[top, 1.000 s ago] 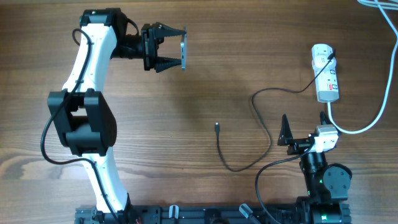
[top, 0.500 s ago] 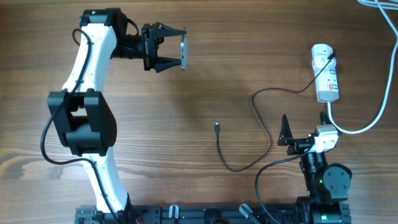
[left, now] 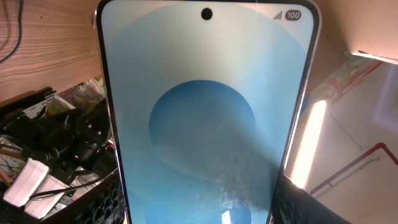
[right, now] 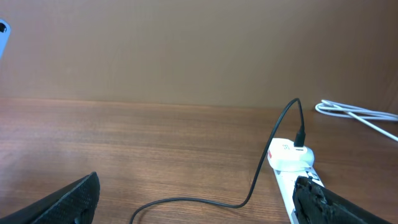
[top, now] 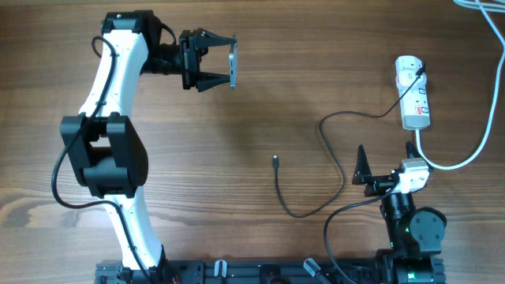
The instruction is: Plug charger to phone and switch on socket
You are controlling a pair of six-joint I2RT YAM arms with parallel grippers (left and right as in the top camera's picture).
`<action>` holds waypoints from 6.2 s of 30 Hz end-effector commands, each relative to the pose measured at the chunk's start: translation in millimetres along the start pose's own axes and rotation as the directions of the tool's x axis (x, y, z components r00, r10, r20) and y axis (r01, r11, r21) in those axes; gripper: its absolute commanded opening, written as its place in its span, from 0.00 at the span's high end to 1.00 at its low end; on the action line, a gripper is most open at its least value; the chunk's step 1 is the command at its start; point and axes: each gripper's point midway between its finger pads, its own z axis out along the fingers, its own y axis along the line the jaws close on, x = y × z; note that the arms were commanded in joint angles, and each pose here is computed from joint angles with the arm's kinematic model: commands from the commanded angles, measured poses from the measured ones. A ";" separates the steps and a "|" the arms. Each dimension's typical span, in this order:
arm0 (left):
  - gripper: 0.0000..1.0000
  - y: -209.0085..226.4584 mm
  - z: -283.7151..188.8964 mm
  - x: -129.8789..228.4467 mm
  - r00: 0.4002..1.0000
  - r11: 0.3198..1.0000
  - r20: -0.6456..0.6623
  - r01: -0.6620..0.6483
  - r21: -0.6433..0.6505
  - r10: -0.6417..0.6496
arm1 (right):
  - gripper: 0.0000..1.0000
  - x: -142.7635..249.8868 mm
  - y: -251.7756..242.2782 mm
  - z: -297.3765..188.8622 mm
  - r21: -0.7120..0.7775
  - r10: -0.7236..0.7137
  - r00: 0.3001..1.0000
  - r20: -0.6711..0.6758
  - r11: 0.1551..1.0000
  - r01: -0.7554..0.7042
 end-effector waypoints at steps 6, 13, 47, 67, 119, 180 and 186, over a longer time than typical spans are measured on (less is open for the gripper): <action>0.35 -16.7 -1.8 20.6 0.998 0.997 -0.023 -0.060 0.051 0.061 | 0.00 -1.4 -1.7 -0.2 0.011 -0.012 1.000 0.007 1.000 0.012; 0.35 -16.7 -1.8 20.7 0.998 0.997 -0.023 -0.060 0.051 0.061 | 0.00 -1.4 -1.9 -0.2 0.012 -0.013 1.000 0.007 1.000 0.013; 0.34 -16.3 -1.8 20.3 0.998 0.997 -0.022 -0.061 0.048 0.062 | 0.00 -211.5 164.1 -70.9 -0.955 0.074 0.958 -0.278 0.086 -0.284; 0.34 -13.3 -1.4 17.9 0.998 0.997 -0.011 -0.068 0.029 0.068 | 0.00 -141.3 69.0 105.0 -0.138 0.205 0.820 -0.534 0.936 -0.324; 0.35 -0.3 -0.1 10.6 0.999 0.999 0.029 -0.013 -0.048 0.014 | 0.62 -110.1 293.8 155.4 0.022 0.115 0.739 -0.664 0.991 -0.134; 0.75 -0.6 1.3 10.9 0.999 0.999 0.026 -0.019 -0.048 0.020 | 0.96 -130.6 270.4 153.6 0.652 0.997 -0.027 -0.073 0.028 -0.758; 0.87 -0.6 1.3 10.9 0.999 0.999 0.026 -0.019 -0.048 0.020 | 0.96 -130.2 272.4 153.0 0.655 0.996 -0.032 -0.083 0.031 -0.755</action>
